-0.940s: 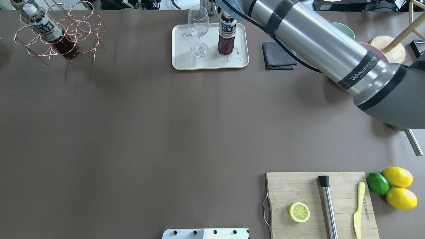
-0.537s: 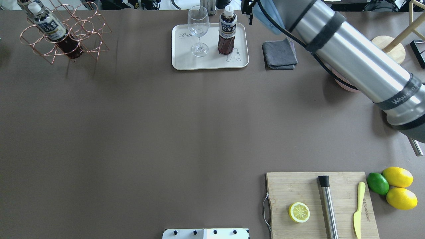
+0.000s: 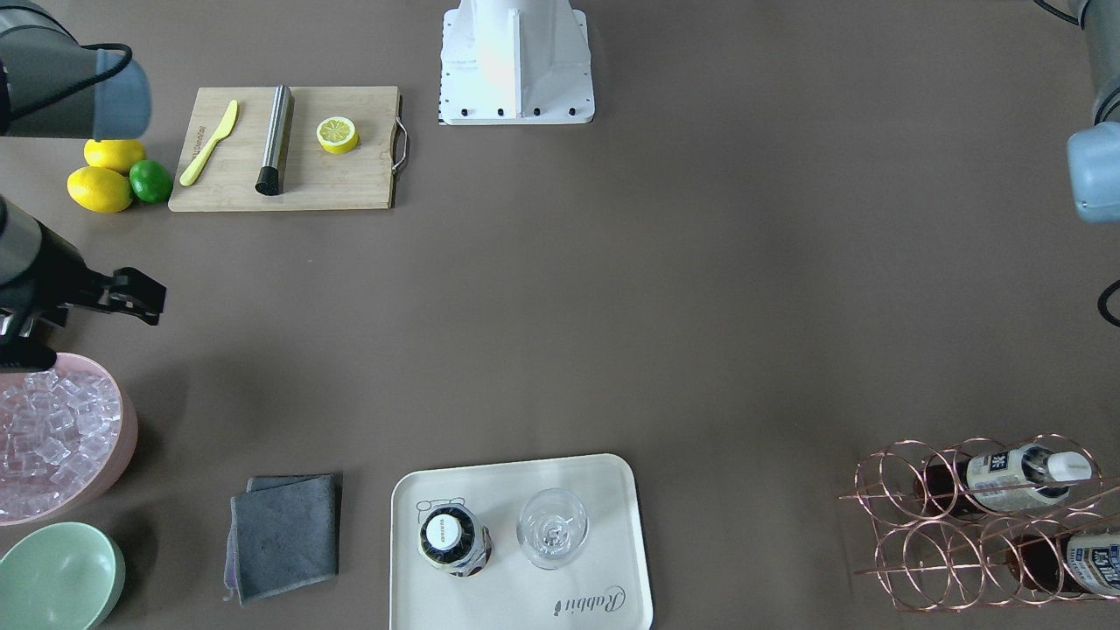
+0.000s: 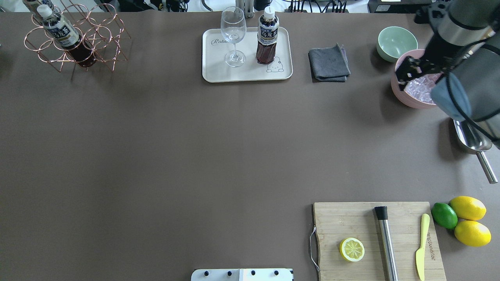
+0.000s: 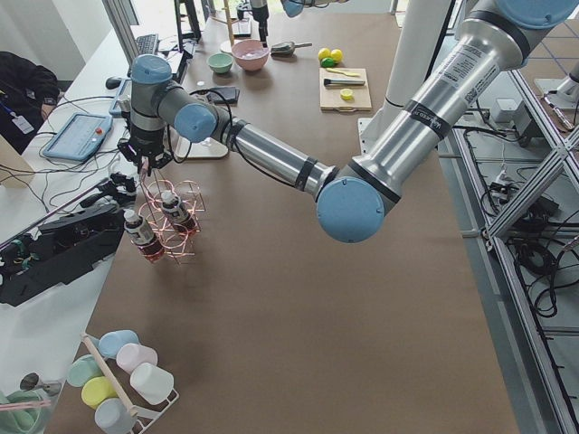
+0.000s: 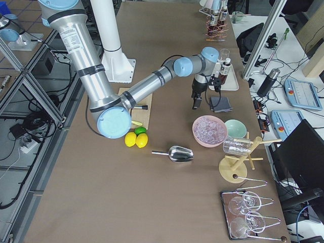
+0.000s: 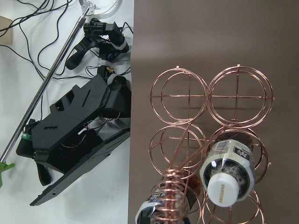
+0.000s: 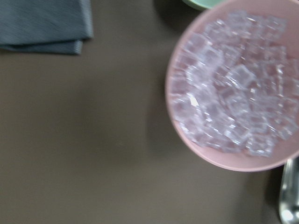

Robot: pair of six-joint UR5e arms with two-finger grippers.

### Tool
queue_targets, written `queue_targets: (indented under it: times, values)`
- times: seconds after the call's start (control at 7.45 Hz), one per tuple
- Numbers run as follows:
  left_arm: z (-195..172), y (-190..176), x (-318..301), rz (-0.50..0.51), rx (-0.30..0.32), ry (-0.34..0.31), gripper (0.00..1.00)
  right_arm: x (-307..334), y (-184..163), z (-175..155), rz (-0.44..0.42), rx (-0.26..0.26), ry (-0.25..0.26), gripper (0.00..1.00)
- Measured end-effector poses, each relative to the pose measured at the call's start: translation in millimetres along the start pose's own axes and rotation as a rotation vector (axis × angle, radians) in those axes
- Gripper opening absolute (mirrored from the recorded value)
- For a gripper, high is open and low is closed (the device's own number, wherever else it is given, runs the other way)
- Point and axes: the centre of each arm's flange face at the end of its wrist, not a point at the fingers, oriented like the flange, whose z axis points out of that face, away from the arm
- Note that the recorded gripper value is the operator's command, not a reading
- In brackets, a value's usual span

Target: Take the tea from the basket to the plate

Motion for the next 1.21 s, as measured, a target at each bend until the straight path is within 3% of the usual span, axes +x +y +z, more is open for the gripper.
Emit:
queue_targets:
  times: [0.13,0.54,0.94,1.07,1.21]
  values:
    - [4.5,0.0,3.4,0.001,-0.001,0.007,0.00,79.1,28.7,13.9,0.016,-0.024,0.019,1.00]
    - [10.6,2.0,8.9,0.000,-0.003,0.016,0.00,278.7,114.8,18.0,0.107,-0.044,-0.017,1.00]
    - [19.1,4.5,15.0,-0.006,-0.007,0.030,0.00,374.9,184.3,28.2,0.138,-0.040,-0.046,1.00]
    - [22.3,5.7,17.6,-0.007,-0.009,0.035,0.96,392.2,188.6,41.8,0.133,-0.056,-0.051,1.00]
    - [24.6,6.8,19.3,-0.008,-0.011,0.039,0.99,406.5,188.8,56.3,0.125,-0.062,-0.053,1.00]
